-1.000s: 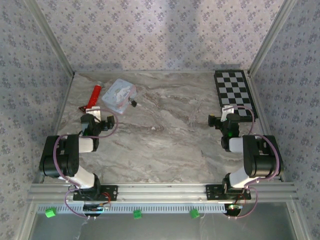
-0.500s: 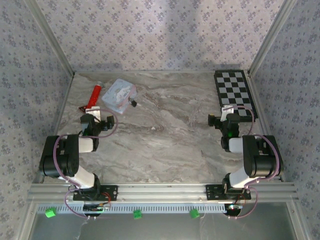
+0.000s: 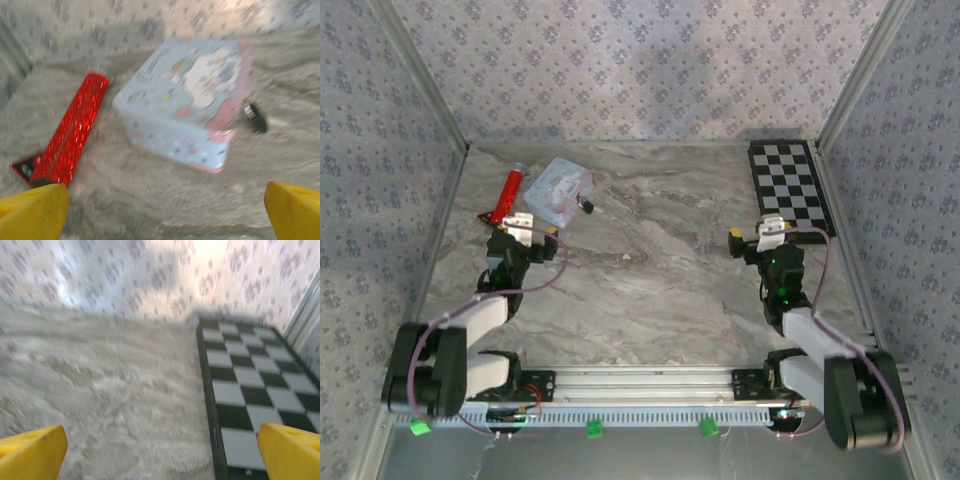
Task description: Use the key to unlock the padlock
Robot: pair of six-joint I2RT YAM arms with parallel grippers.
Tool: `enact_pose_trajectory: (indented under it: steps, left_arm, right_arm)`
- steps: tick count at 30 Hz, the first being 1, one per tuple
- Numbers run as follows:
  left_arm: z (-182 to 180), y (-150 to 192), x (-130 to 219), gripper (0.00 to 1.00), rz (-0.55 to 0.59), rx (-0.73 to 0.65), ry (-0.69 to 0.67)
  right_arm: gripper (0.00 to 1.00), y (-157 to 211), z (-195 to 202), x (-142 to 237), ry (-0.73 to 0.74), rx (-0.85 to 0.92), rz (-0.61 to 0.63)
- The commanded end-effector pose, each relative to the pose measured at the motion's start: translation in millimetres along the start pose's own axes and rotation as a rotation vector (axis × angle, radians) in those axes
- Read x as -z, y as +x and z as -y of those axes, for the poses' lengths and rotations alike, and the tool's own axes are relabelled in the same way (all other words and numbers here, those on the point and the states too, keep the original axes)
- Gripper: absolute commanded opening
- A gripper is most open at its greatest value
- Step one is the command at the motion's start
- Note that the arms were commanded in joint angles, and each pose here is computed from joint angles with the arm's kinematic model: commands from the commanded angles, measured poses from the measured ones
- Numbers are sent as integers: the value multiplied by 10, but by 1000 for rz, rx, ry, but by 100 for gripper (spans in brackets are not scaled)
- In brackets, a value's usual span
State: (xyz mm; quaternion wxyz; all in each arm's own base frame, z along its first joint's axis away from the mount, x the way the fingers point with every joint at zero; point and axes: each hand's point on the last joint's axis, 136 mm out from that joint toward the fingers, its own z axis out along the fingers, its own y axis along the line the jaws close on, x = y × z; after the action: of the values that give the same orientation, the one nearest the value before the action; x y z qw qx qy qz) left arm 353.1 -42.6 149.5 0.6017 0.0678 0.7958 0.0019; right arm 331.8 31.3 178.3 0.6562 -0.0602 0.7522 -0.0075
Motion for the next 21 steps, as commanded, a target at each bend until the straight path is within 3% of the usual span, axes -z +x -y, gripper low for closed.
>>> enact_pose_trajectory:
  steps: [1,4,8,13,18,21]
  left_arm:
    - [98,-217,203,100,-3,-44,25]
    - [142,-438,439,100,13,66,51]
    - [21,-561,748,100,-14,338,6]
    - [-197,-277,1090,100,-182,503,-145]
    - [-25,-153,1328,100,-250,650,-58]
    - [120,-195,1317,100,-215,671,47]
  right_arm:
    - [99,10,-31,225,-19,-100,-79]
    - [99,-227,-1,464,-17,-229,-85]
    - [99,-375,34,794,0,-427,-165]
    - [99,-337,68,1043,64,-732,-291]
    - [99,-520,-143,1118,-85,-709,-331]
    - [99,-284,-204,1164,-61,-705,-502]
